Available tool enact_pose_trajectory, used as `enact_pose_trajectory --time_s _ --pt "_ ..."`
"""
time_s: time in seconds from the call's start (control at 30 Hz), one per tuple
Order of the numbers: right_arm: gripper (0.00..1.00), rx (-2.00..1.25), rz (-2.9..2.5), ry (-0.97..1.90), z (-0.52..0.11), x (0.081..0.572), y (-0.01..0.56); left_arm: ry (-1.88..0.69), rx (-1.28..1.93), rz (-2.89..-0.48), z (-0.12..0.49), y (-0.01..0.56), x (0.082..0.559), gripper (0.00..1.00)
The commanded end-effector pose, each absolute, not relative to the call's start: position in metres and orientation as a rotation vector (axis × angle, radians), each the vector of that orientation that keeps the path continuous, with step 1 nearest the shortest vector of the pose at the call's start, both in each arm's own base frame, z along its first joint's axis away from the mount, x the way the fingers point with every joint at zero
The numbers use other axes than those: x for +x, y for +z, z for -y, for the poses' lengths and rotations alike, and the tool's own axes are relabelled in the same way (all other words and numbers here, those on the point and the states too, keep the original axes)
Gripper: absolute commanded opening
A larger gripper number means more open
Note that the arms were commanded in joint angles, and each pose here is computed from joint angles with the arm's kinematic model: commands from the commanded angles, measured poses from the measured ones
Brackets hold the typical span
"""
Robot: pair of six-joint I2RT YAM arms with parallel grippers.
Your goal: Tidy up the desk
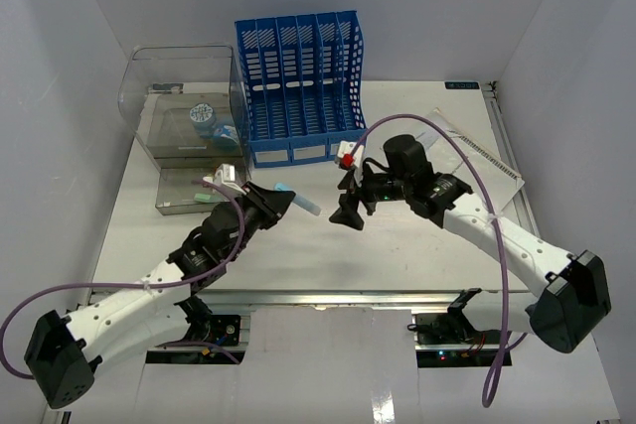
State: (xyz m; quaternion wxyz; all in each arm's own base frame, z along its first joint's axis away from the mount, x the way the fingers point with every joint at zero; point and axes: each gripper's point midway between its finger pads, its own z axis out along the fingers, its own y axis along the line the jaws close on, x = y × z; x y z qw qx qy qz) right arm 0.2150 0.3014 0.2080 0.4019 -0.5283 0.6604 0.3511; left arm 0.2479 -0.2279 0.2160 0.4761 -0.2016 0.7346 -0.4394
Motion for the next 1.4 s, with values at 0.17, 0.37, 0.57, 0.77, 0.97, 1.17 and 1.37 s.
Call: enact_pose_trajectory --time_s 0.17,0.37,0.57,0.77,0.97,1.17,1.37 --pt "0.90 -1.290 -1.566 0.886 -0.245 0.220 0.219 -0.644 -0.959 -1.738 0.082 0.177 0.264 0.04" --pt "0.90 -1.215 -1.616 0.950 -0.224 0.224 0.207 -0.599 -1.004 -1.843 0.042 0.165 0.302 0.01" --pt "0.90 -1.154 -1.637 1.005 -0.207 0.225 0.202 -0.519 -1.120 -1.818 0.001 0.163 0.337 0.01" --pt "0.90 -1.121 -1.637 1.021 -0.198 0.225 0.203 -0.506 -1.197 -1.815 -0.017 0.153 0.356 0.33" --pt "0.90 -1.098 -1.621 1.033 -0.191 0.225 0.207 -0.610 -1.084 -1.803 -0.011 0.159 0.354 0.92" --pt "0.90 -1.082 -1.620 1.053 -0.188 0.225 0.209 -0.653 -0.970 -1.790 0.000 0.178 0.334 0.91" --pt "0.90 -1.067 -1.622 1.048 -0.185 0.226 0.210 -0.780 -1.077 -1.759 0.020 0.153 0.288 0.14"
